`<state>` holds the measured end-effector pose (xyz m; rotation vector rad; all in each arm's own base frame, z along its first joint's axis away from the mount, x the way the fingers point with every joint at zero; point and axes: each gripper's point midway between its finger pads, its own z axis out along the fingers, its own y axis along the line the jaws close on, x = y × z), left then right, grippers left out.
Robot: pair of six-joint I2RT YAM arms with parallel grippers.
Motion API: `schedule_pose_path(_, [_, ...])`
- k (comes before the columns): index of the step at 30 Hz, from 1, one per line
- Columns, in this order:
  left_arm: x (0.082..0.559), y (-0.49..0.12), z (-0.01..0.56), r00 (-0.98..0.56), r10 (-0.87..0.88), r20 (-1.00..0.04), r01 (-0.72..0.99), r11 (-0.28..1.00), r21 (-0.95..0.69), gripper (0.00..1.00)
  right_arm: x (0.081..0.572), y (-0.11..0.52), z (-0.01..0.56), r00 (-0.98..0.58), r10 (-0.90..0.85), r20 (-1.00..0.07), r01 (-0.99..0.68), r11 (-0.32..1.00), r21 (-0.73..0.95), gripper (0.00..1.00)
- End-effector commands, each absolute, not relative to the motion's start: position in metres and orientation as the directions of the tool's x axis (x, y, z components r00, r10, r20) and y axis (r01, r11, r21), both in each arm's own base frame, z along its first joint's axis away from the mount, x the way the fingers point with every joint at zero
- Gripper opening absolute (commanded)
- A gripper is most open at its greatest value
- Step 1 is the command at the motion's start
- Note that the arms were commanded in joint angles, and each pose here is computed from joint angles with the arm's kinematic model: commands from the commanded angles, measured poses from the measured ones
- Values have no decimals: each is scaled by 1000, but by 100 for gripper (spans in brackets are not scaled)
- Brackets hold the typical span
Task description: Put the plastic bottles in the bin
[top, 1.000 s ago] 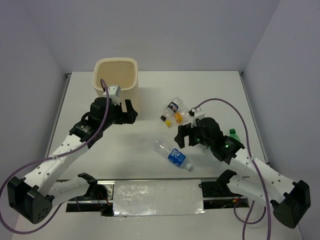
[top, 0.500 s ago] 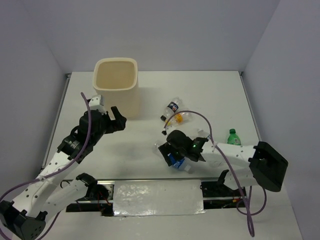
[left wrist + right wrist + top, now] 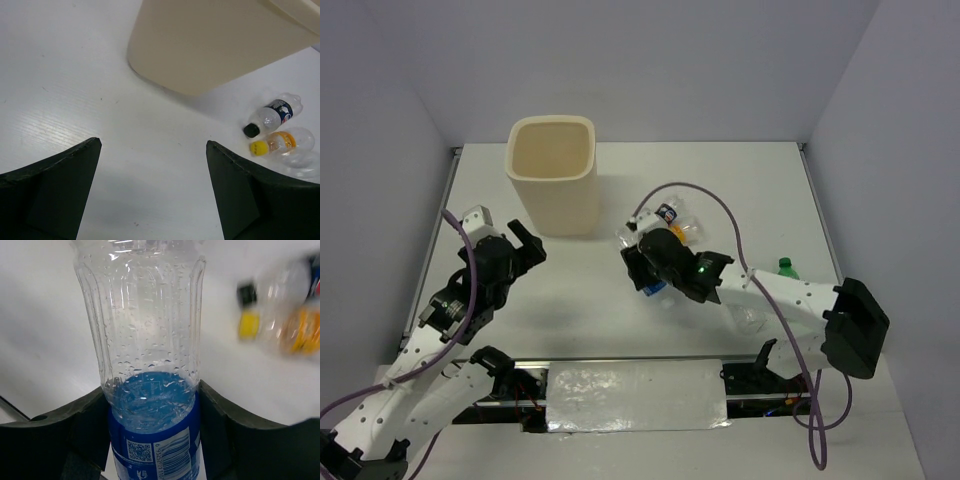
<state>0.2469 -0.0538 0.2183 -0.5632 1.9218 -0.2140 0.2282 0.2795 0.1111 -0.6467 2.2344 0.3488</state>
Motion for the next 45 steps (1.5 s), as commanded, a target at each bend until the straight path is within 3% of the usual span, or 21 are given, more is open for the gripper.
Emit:
schedule_pose_path(1, [248,-45,220,-260,-517,-816,-333,841,-427,99,268,318,243,-334,-135,-933,-589,803,95,48])
schedule_pose_path(2, [248,-44,219,-258,-519,-815,-338,839,-427,99,280,327,288,-272,-62,-960,-589,800,115,48])
schedule_pose_path(4, [247,-39,214,-258,-517,-816,-372,833,-410,99,300,338,314,-217,-52,-975,-602,794,92,48])
schedule_pose_path(7, [246,-36,208,-267,-514,-815,-391,831,-396,99,334,358,403,-44,64,-997,-620,781,77,49])
schedule_pose_path(13, [251,-37,207,-272,-513,-814,-386,833,-396,99,395,394,474,87,223,-971,-671,733,108,50])
schedule_pose_path(19, [253,-32,199,-284,-504,-816,-418,831,-368,99,450,440,494,215,312,-925,-676,731,89,56])
schedule_pose_path(26, [254,-30,195,-289,-499,-817,-417,834,-362,99,479,464,454,154,345,-926,-697,702,145,68])
schedule_pose_path(29, [256,-31,195,-292,-497,-817,-415,836,-360,99,477,468,440,137,310,-941,-706,696,127,77])
schedule_pose_path(33, [257,-31,193,-301,-494,-816,-417,837,-354,99,476,469,424,102,253,-962,-711,695,107,99])
schedule_pose_path(45, [257,-33,199,-300,-491,-818,-393,845,-363,99,443,444,451,38,202,-979,-773,626,100,100])
